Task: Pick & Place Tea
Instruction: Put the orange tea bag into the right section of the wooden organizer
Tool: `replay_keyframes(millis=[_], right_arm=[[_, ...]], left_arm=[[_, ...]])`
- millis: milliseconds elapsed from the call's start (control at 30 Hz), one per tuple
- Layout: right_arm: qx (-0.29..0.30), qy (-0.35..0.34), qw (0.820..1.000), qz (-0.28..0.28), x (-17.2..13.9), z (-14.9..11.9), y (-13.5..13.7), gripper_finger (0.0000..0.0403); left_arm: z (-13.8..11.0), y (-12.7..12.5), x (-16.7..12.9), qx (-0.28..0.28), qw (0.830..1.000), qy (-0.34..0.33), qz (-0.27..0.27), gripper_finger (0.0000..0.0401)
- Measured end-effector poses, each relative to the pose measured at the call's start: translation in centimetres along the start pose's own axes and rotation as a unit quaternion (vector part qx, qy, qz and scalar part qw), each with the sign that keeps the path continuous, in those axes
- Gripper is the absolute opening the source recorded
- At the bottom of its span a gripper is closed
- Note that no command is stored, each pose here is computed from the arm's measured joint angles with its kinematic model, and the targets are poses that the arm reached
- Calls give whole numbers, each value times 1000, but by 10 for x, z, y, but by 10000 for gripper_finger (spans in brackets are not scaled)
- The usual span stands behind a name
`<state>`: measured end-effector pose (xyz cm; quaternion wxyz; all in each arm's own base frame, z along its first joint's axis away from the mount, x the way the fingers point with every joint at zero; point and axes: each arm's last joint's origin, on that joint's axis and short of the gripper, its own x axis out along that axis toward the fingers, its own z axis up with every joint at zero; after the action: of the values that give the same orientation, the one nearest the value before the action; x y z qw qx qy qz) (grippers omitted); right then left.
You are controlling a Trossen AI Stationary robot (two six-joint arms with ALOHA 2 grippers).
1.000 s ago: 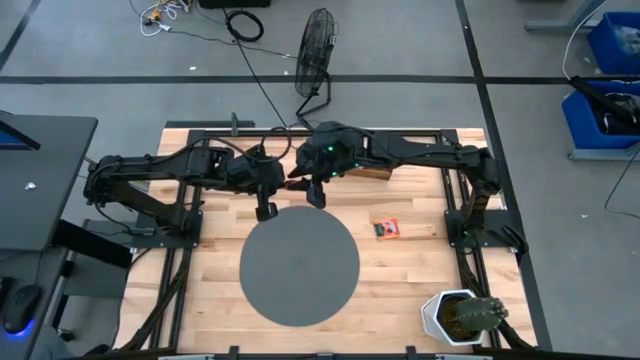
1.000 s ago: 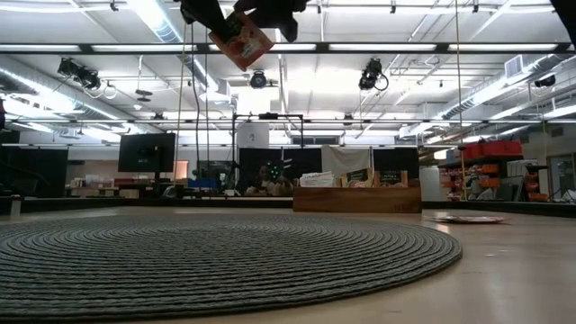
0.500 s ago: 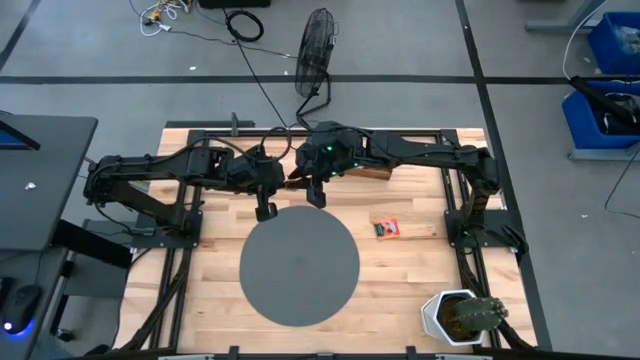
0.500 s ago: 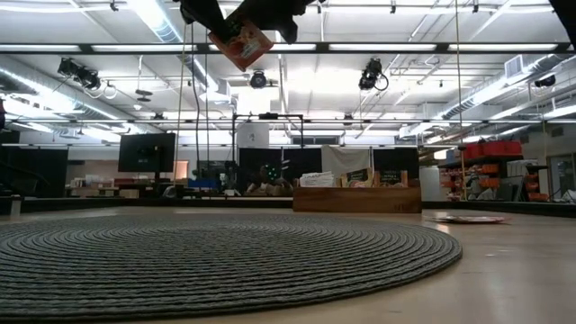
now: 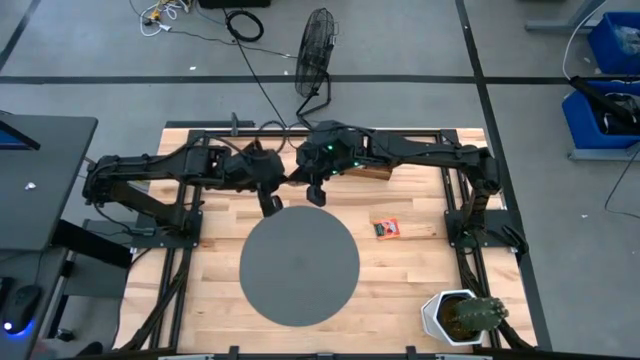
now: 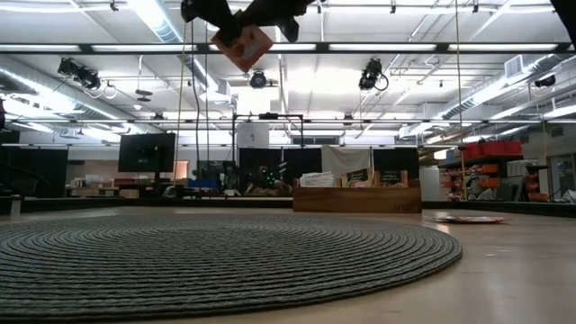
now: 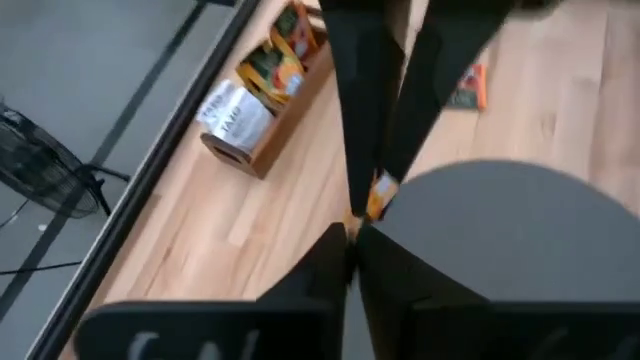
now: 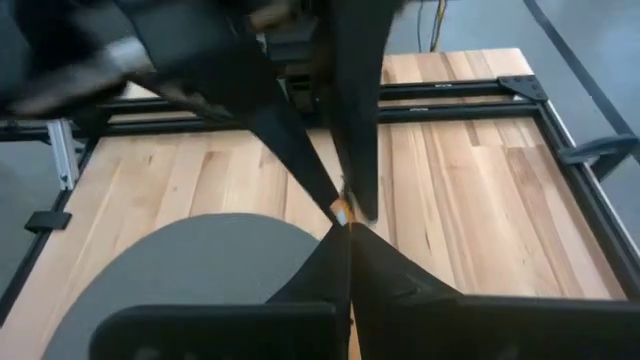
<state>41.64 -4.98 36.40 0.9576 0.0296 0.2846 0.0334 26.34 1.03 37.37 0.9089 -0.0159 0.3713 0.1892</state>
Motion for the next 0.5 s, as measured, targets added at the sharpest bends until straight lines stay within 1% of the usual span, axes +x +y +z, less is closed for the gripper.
replay_keyframes(millis=[100,233,300,433,500], right_arm=[[5,7,1000,-6,-5,-1,-4,2],[13,8,1000,-15,-23,2,-8,1],[13,7,999,-28,-33,3,-11,1],[14,0,999,-41,-52,3,-17,1],[23,1,999,-46,-60,-1,-19,0]], left_arm=[[2,2,-4,-23,1000,-16,9,62],[1,5,-17,-44,999,-33,4,108],[-1,6,-25,-44,998,-41,20,130],[-6,6,-39,-61,993,-83,62,164],[-13,5,-44,-76,989,-109,69,176]])
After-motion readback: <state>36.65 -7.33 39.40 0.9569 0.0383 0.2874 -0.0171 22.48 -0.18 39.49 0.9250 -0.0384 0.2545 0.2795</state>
